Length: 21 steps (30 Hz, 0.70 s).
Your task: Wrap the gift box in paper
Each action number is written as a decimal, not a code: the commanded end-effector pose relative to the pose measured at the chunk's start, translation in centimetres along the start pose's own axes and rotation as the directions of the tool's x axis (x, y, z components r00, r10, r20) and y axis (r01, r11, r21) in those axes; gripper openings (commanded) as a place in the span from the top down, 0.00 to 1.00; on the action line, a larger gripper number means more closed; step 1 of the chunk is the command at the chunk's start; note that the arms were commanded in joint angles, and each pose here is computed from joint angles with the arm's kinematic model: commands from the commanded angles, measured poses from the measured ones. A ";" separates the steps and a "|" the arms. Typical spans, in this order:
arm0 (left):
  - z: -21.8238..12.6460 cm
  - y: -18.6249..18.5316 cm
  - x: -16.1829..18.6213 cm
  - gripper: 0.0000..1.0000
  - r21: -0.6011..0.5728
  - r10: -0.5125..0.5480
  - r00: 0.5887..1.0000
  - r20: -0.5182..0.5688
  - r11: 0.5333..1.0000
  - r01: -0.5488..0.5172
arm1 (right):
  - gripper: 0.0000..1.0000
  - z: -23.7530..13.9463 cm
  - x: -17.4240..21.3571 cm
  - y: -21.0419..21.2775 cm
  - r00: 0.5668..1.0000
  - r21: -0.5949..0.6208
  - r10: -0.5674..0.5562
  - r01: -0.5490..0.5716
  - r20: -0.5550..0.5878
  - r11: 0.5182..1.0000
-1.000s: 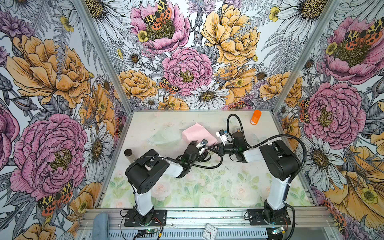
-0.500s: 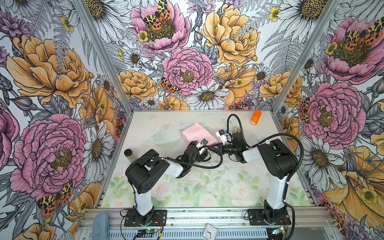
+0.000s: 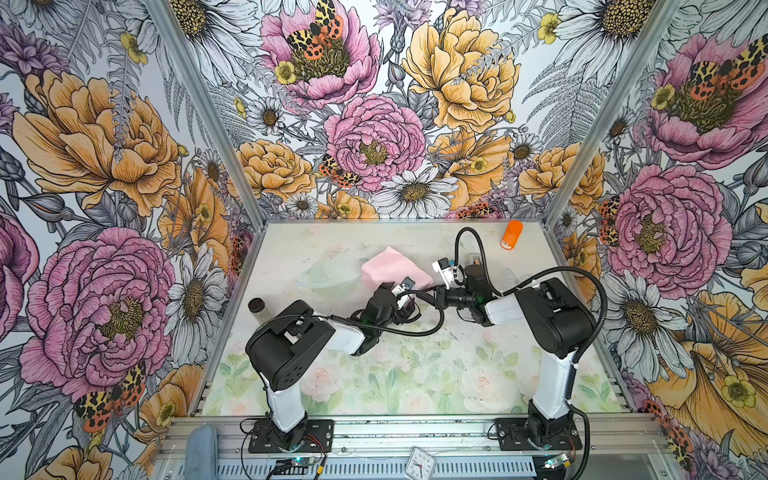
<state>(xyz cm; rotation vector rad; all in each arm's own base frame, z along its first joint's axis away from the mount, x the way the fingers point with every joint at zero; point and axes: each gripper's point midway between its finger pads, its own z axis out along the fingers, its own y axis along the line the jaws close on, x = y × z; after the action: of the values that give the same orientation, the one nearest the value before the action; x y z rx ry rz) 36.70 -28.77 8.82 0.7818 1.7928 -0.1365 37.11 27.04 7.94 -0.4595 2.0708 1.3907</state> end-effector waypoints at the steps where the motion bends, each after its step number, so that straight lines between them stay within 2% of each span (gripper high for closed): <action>1: -0.3 -0.9 0.0 0.20 0.073 -0.033 0.999 -0.012 0.997 0.034 | 0.97 0.2 -0.9 0.6 0.998 -0.010 -0.047 0.047 0.032 0.999; 21: -0.6 0.6 -5.3 0.15 0.080 -0.100 0.992 0.077 0.992 0.093 | 0.99 0.3 -0.8 0.5 0.999 -0.017 -0.042 0.042 0.031 0.999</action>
<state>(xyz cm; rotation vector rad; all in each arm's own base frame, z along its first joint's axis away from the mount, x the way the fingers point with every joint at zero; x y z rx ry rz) 37.11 -30.01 11.91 0.7584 1.7758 -0.2442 37.31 27.08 8.30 -0.4602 2.0522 1.3895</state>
